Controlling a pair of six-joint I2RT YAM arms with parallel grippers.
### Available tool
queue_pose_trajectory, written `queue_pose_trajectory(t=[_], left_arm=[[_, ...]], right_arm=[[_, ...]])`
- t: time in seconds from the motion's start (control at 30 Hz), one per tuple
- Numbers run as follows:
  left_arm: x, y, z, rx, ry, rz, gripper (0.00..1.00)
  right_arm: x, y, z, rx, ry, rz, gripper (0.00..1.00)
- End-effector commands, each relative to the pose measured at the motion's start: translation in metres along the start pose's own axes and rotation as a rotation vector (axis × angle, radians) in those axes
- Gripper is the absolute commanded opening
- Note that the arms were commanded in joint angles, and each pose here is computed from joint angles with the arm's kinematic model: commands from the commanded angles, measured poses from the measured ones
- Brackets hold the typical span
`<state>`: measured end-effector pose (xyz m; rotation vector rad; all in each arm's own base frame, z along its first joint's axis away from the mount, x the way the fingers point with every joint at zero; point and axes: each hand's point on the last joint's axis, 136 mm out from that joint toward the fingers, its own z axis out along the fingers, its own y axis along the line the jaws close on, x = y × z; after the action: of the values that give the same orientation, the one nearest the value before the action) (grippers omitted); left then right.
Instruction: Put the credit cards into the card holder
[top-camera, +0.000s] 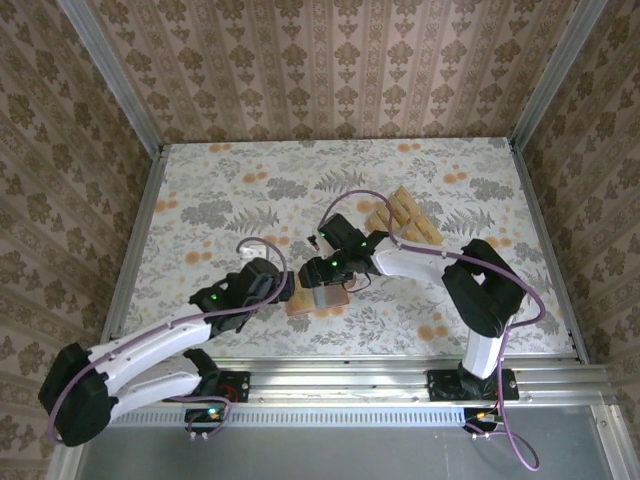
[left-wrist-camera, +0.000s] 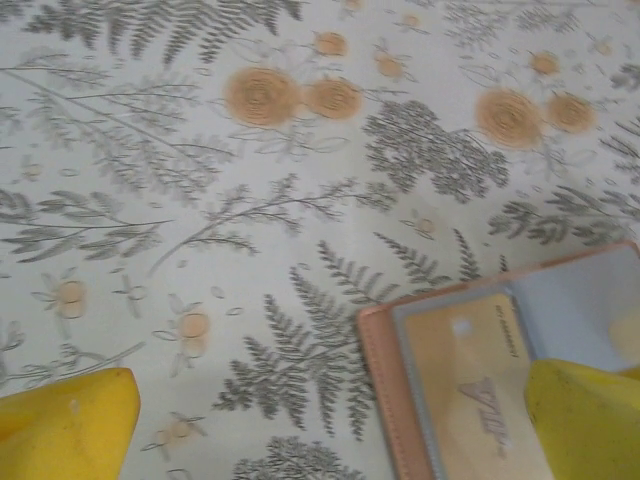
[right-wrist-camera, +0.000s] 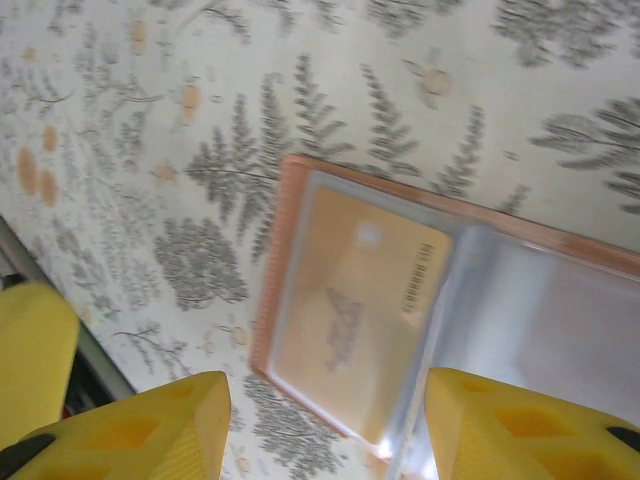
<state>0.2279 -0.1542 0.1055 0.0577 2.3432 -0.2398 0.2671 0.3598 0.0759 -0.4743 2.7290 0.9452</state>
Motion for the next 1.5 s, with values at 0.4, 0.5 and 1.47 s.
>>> queue_pose_trajectory(t=[0.4,0.5,1.47], left_arm=[[0.006,0.026,-0.003,-0.048,0.027,-0.047,1.00],[0.007,0.025,-0.003,-0.044,0.034,-0.050,1.00],[0.027,-0.008,0.037,0.044,0.149,-0.036,1.00]], right_arm=[[0.013,0.009,0.055,0.007,0.109,0.053,0.55],[0.009,0.013,0.048,0.005,0.099,0.041,0.55],[-0.066,-0.157,-0.165,0.578,-0.125,0.010,0.51]])
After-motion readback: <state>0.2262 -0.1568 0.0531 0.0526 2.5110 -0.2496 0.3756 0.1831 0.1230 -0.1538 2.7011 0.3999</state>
